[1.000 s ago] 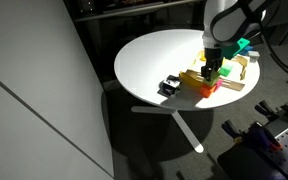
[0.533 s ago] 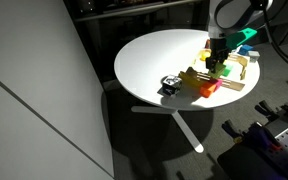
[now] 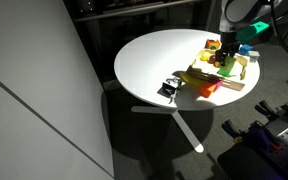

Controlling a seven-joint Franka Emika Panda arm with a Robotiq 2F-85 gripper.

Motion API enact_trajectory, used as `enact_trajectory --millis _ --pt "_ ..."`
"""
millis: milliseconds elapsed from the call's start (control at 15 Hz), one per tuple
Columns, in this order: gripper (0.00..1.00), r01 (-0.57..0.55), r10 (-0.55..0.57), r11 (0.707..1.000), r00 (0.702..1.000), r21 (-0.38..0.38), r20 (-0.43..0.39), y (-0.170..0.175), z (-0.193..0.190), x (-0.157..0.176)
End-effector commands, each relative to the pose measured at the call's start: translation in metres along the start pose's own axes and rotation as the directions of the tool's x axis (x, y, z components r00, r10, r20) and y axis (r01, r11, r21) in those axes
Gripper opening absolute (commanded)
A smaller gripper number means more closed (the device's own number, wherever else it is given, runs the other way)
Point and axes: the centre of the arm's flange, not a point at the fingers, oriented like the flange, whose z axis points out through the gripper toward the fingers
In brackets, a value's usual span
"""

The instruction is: Put the light green block on the wooden tray

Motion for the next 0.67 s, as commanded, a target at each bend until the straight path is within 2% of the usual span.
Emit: enact_trajectory --millis 0,200,267,600 --pt "0.75 -0.037 0.037 0.999 0.999 -0.019 -0.016 0.018 -0.008 0.002" --pt "0.97 -0.047 0.047 0.999 0.999 -0.003 -0.019 0.022 -0.013 -0.002" --pt "1.0 -0.046 0.046 0.999 0.999 0.007 -0.009 0.022 -0.014 -0.003" --pt "1.0 -0.024 0.008 0.992 0.992 0.128 0.124 0.008 -0.031 -0.02"
